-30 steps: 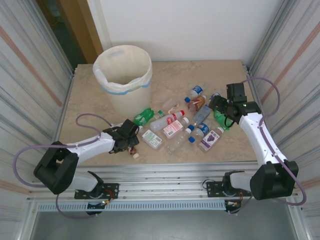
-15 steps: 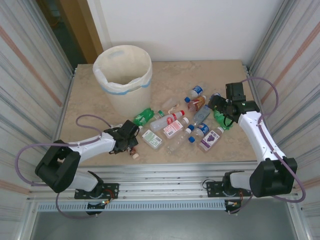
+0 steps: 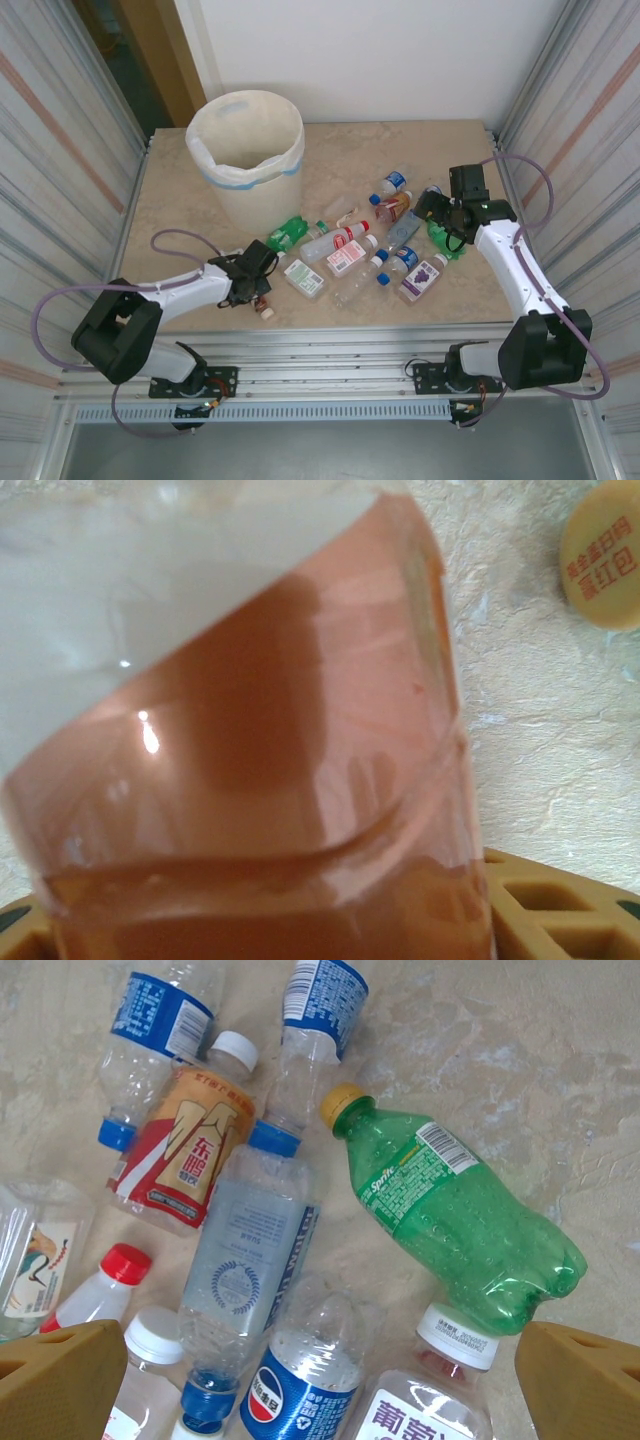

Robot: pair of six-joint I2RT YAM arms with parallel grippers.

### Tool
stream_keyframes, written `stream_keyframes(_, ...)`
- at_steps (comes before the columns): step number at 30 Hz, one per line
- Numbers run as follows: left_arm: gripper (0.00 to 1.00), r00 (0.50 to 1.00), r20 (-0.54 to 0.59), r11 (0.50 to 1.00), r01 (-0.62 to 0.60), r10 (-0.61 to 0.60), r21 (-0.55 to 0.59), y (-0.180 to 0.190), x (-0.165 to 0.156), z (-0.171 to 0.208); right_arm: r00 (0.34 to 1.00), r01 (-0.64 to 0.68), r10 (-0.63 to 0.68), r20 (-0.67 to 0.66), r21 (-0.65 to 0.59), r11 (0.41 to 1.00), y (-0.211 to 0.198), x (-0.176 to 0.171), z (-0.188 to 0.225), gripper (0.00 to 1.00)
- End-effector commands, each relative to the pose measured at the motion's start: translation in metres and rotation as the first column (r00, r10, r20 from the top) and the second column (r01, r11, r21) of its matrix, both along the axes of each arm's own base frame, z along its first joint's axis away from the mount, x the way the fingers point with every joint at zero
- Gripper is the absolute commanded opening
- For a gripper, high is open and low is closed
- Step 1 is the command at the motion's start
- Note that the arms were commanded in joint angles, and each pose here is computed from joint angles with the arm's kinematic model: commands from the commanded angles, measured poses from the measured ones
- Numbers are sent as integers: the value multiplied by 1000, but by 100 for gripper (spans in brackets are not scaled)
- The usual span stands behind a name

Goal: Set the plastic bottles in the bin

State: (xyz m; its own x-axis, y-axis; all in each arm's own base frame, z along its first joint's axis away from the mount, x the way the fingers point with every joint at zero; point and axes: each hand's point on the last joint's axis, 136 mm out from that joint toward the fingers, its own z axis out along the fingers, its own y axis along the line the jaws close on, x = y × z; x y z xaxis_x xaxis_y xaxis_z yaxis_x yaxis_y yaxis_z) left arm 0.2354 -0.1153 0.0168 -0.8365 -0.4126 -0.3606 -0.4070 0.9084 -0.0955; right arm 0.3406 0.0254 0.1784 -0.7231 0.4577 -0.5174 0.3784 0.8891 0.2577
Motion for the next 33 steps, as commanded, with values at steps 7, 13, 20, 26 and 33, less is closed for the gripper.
stream_keyframes(7,36,1000,-20,999,-16,15,-30,-2,-3,-9,1000,-20,20,13,-6,1000,2,2,4,98)
stream_keyframes(13,32,999,41,999,-14,15,-36,4,-2,17,1000,-14,14,17,-6,1000,1,-1,4,98)
stream_keyframes(20,31,990,137,999,-7,13,-48,16,-6,65,1000,-7,7,23,-19,1000,-2,-4,6,98)
stream_keyframes(26,31,964,265,997,28,-8,-72,27,-12,125,1000,-7,8,29,-12,1000,0,-2,6,98)
stream_keyframes(33,31,879,473,983,137,-64,-122,26,-9,213,1000,-4,5,30,-13,1000,-1,-1,4,98)
